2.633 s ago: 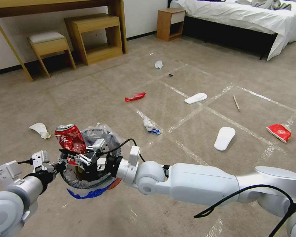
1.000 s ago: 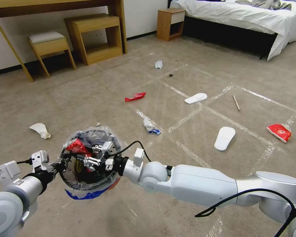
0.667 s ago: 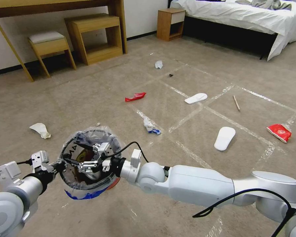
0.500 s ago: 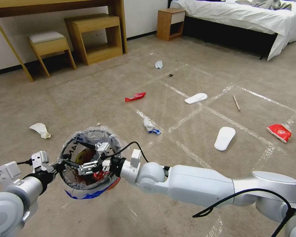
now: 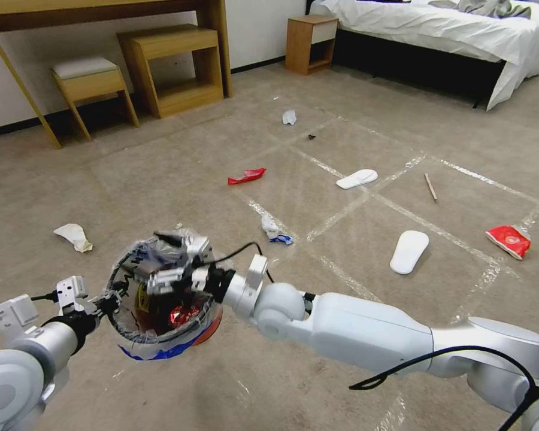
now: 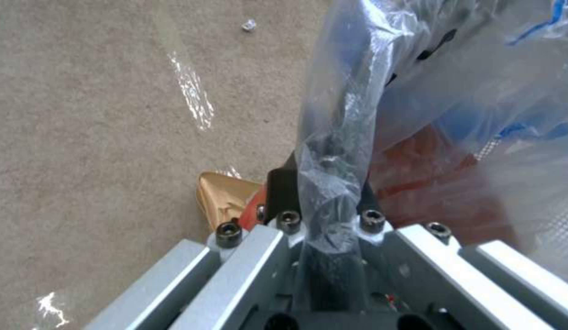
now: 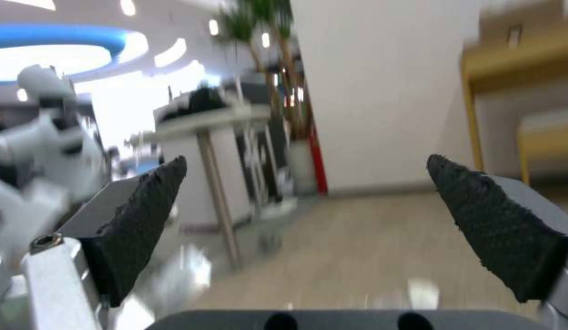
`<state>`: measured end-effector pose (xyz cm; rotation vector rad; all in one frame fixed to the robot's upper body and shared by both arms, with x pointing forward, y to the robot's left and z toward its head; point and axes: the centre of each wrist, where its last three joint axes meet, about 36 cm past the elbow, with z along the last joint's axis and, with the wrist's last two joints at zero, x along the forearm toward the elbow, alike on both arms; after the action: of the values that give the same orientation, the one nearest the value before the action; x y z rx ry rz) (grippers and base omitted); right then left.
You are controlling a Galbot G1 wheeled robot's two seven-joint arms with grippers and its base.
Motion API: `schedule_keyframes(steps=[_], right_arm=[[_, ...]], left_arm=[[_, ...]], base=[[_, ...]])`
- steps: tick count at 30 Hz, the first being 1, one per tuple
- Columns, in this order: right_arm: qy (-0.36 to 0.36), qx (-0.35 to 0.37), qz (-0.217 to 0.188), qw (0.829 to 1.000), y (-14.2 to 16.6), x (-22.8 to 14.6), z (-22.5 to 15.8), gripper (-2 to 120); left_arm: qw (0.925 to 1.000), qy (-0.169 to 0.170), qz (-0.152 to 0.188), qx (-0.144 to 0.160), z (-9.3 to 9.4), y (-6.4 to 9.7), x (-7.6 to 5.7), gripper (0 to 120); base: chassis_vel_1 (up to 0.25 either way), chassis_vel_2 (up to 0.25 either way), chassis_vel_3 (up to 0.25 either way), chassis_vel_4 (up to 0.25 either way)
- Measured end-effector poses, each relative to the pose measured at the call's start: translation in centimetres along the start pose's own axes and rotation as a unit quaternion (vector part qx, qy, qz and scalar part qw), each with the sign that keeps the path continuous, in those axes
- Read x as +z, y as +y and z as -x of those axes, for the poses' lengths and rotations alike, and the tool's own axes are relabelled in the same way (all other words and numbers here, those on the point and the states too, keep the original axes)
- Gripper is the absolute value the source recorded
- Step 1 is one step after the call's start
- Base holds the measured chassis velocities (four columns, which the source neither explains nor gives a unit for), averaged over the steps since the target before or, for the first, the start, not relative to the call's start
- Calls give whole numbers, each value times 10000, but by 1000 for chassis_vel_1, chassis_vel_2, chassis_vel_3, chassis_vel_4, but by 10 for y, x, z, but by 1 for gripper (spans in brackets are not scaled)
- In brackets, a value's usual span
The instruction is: Pick up the trash bin and place the garbage on the floor into it.
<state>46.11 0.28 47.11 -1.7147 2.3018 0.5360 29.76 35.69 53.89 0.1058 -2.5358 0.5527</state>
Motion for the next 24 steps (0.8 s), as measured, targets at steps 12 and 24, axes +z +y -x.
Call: schedule_keyframes(steps=[12, 24], right_arm=[[-1402, -49, -413, 9892, -13, -82, 36, 100], [-1969, 2083, -1120, 9515, -92, -185, -85, 100]], left_arm=[[10000, -17, -14, -39, 0, 2, 0, 1], [9998, -145, -87, -110, 0, 6, -1, 1]], base=[[0, 0, 0, 0], [0, 0, 0, 0]])
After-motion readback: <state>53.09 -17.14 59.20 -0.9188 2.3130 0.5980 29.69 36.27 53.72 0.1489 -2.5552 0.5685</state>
